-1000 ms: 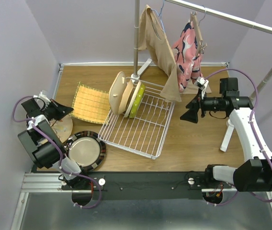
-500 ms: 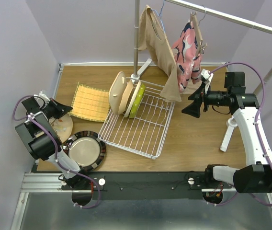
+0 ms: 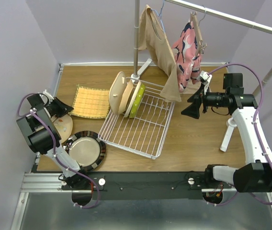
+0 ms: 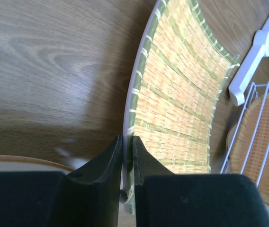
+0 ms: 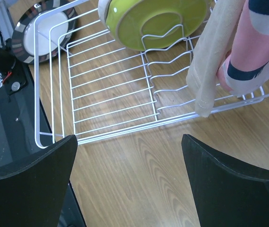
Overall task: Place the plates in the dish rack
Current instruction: Grab a plate with the left arm
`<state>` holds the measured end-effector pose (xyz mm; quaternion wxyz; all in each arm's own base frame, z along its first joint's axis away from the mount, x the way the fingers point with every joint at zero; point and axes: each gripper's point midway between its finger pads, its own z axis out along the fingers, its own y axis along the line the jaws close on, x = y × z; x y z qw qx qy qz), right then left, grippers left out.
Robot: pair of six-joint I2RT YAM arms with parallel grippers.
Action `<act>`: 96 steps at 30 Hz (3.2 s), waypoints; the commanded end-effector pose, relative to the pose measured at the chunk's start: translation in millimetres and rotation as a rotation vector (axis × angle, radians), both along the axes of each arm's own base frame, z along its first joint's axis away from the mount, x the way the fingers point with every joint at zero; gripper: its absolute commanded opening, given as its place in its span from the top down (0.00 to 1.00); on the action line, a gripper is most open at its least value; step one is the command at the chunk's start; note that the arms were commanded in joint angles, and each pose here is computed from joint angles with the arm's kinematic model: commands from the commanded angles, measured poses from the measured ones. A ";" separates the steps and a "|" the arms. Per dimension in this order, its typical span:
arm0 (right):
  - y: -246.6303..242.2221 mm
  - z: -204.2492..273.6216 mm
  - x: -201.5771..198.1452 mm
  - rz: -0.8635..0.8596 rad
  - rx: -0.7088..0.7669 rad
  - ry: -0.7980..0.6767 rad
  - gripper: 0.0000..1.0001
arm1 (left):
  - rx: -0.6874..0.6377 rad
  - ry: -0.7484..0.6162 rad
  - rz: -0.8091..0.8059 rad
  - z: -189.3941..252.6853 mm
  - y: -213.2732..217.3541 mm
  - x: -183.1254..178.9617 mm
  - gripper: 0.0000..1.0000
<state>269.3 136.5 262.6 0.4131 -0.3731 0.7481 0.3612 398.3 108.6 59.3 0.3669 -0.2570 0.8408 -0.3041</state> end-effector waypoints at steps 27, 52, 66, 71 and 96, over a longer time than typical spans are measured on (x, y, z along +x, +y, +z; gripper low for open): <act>3.6 -10.2 -0.6 0.017 0.018 0.051 0.00 | 0.509 -0.175 -0.118 72.4 -19.8 81.1 0.23; 1.4 -19.9 2.6 -0.002 0.001 0.093 0.00 | 0.378 -0.069 -0.424 -8.8 -32.9 137.6 0.18; 0.5 -19.8 7.4 -0.007 -0.005 0.099 0.00 | 0.301 -0.061 -0.531 -34.9 -44.2 137.4 0.22; 0.2 -19.8 8.7 -0.006 -0.005 0.100 0.00 | 0.223 -0.037 -0.554 -47.5 -50.8 124.2 0.28; 3.8 -4.4 -1.1 0.014 0.018 0.057 0.00 | 0.116 -0.266 -0.347 68.6 4.7 107.9 1.00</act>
